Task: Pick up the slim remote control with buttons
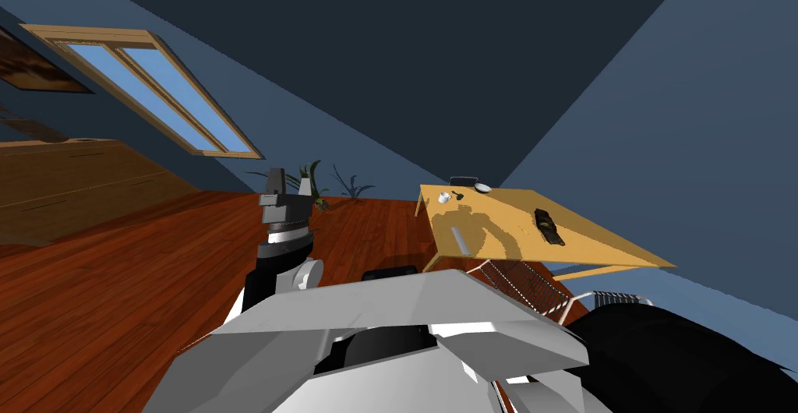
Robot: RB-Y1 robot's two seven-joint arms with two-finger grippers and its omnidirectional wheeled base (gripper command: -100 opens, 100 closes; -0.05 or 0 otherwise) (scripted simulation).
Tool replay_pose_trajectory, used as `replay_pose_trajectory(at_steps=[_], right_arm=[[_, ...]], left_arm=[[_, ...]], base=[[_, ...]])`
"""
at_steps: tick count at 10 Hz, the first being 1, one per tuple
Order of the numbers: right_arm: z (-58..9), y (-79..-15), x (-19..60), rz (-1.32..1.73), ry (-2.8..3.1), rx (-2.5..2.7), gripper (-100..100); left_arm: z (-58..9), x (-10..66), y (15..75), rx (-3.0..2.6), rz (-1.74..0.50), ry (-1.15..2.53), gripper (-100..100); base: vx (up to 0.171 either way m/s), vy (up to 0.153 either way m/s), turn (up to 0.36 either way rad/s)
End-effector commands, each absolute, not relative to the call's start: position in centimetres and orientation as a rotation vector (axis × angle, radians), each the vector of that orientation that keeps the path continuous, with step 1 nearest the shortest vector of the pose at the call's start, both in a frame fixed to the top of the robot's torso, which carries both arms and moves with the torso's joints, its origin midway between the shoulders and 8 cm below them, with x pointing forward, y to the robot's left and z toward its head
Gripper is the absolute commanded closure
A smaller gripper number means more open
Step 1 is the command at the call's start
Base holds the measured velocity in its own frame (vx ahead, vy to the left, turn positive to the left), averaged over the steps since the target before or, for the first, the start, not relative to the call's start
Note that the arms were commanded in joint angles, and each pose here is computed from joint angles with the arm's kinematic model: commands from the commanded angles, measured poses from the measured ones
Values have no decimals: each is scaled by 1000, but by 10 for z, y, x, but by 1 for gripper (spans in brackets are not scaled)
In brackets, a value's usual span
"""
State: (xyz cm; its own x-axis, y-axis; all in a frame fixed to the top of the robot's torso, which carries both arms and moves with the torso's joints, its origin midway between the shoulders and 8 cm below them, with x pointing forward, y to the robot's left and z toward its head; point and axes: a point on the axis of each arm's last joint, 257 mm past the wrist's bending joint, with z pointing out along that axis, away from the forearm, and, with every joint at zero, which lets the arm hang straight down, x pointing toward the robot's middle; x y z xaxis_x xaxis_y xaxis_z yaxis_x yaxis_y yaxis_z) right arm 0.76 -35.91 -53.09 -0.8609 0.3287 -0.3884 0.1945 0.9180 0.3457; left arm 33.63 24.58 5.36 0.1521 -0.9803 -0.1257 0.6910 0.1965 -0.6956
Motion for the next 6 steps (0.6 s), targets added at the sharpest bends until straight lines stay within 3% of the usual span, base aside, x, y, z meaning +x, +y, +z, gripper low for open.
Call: replay_pose_trajectory(at_steps=[1,6], right_arm=[[-536,-376,-15,371,2677,367,-100],[-538,-435,-98,218,2874,260,-100]], left_arm=[[54,336,246,-551,-1290,642,0],[54,336,246,-551,-1290,642,0]], base=[[120,35,13],[134,20,19]])
